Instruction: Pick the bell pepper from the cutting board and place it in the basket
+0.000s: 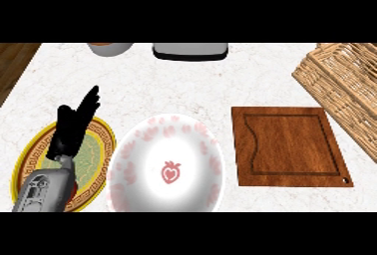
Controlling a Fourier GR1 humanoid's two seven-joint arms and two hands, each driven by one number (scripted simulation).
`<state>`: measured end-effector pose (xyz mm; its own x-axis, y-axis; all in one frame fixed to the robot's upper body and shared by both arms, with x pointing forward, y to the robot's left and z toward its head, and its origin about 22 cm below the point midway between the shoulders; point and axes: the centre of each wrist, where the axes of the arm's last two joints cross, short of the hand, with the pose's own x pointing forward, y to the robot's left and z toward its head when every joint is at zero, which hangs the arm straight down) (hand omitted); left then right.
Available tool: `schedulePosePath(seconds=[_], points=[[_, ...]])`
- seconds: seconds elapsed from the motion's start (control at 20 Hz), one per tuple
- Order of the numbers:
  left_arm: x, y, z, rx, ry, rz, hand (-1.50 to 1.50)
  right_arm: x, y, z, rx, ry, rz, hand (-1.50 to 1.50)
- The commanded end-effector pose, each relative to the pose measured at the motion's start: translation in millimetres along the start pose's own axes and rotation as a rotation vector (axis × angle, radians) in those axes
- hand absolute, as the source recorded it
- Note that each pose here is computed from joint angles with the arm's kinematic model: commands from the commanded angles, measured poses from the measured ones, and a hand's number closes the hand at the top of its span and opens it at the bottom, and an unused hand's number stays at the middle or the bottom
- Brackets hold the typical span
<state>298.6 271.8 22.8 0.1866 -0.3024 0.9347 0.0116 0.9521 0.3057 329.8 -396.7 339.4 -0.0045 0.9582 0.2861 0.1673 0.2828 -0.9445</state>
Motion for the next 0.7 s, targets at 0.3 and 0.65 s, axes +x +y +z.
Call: schedulePosePath(seconds=[0.3,0.65], points=[[13,8,9,-0.006,0.002,0.005,0.00,-79,36,-20,0.064,-0.067,-0.033,1.50],[14,-4,1,-0.022,-0.011,-0.002,0.00,-89,77,-41,0.109,-0.042,-0.044,1.50]])
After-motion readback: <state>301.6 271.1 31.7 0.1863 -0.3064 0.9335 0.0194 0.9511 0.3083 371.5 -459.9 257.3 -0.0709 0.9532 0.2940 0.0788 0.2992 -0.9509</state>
